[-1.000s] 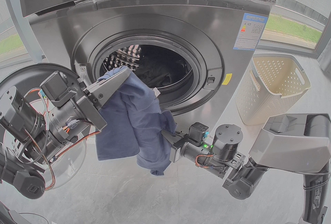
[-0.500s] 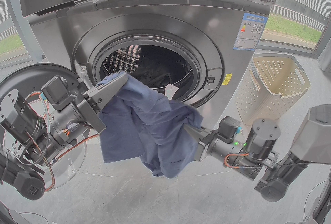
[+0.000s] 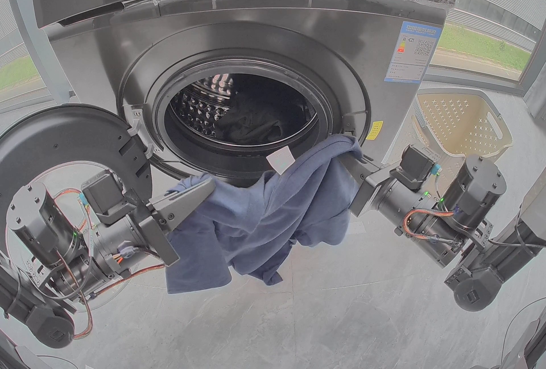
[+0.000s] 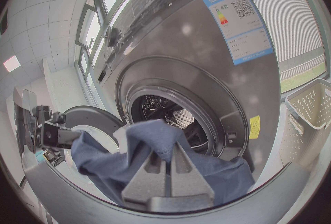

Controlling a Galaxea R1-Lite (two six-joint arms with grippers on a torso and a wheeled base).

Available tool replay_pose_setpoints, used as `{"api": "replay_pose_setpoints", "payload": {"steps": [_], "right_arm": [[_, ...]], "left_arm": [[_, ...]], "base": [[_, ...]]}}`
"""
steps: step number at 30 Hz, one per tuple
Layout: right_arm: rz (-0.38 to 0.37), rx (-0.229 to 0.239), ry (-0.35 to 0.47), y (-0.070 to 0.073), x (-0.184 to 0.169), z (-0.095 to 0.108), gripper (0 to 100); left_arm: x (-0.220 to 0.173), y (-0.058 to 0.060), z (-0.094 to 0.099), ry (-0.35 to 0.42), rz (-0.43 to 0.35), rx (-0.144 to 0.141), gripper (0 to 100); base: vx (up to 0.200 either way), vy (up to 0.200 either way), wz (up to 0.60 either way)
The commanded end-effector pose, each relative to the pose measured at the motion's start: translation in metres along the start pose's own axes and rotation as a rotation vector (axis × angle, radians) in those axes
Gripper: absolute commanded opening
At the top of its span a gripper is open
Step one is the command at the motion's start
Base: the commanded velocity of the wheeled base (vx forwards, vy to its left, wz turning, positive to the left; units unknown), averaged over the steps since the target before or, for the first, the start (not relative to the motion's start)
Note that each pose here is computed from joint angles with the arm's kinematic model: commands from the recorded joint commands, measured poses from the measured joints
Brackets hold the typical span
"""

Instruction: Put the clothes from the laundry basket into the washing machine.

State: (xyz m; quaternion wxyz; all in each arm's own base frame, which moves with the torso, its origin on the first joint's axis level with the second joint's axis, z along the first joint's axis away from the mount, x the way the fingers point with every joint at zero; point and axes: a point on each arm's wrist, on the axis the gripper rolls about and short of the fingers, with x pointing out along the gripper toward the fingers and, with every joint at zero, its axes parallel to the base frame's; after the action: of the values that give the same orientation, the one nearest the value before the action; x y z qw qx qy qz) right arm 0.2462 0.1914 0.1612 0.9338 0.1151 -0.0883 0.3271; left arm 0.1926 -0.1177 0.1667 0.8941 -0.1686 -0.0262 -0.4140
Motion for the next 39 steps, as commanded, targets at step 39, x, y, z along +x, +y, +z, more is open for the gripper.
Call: {"api": "replay_pose_setpoints", "payload": {"steps": [39], "right_arm": [[0.073,0.013,-0.097,0.019,-0.002,0.029,0]], "left_arm": [[0.036,0.049,-0.11,0.375,0.096,-0.01,100]], "base": [[0.0,0.0,0.0]]}}
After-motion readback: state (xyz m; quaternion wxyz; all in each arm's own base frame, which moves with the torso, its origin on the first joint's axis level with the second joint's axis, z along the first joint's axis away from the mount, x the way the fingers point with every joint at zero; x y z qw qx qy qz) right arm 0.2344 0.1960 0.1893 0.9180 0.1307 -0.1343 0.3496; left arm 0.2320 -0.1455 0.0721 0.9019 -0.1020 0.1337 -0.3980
